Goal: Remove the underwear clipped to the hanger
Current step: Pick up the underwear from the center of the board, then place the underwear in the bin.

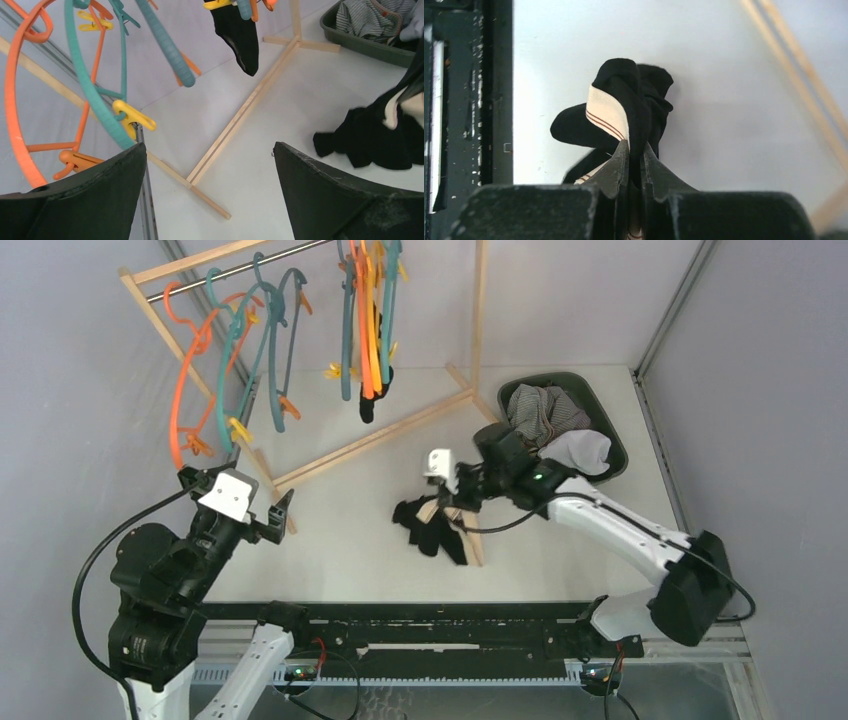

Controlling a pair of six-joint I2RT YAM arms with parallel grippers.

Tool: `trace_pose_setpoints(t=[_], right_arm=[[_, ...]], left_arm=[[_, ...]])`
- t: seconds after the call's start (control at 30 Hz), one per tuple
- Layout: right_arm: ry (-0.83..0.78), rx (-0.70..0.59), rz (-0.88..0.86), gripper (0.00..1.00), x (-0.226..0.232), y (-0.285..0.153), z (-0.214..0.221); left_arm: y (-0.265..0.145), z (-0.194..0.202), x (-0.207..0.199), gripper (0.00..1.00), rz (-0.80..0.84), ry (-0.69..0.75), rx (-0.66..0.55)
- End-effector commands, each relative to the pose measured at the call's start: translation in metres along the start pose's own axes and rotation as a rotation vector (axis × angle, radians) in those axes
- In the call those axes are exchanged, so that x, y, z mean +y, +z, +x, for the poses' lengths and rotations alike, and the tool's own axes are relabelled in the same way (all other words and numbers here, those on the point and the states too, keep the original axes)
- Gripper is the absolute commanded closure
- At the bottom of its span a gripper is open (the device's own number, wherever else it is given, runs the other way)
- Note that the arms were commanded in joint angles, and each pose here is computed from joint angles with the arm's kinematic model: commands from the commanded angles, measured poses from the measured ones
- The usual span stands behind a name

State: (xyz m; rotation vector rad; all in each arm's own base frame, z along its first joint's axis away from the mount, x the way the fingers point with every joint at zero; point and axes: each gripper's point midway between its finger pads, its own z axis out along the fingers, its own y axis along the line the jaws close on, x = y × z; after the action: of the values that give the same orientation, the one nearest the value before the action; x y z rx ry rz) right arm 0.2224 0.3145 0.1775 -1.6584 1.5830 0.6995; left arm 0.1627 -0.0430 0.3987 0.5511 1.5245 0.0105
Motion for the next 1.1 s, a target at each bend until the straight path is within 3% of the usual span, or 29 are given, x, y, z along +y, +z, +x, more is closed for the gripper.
trace_pose_setpoints(t=[0.0,0.37,0.6,0.8,1.07], right_arm=[[0.034,-0.155,0.114,1.0,-0.03,-0.056,-0.037],[0.285,-0.373,0.527,1.0,-0.115,-0.218,-0.042],[0.415,-0.43,0.788,1.0,-0.16,-0.305,-0.016],[0.515,-0.373,0.928,1.0,-0.192,-0.327,0.028],[0.679,-0.237,0.953,1.0,-0.237,-0.295,0.11]], left_arm=[[0.007,-0.001,0.01,0.0,-0.065,-0.037,-0.012],[0.012,0.008,0.009,0.0,-0.08,-0.089,-0.003],[0.012,0.014,0.007,0.0,-0.081,-0.092,-0.003],[0.011,0.011,0.005,0.0,-0.067,-0.097,-0.014],[0.011,0.008,0.003,0.0,-0.052,-0.096,-0.016]])
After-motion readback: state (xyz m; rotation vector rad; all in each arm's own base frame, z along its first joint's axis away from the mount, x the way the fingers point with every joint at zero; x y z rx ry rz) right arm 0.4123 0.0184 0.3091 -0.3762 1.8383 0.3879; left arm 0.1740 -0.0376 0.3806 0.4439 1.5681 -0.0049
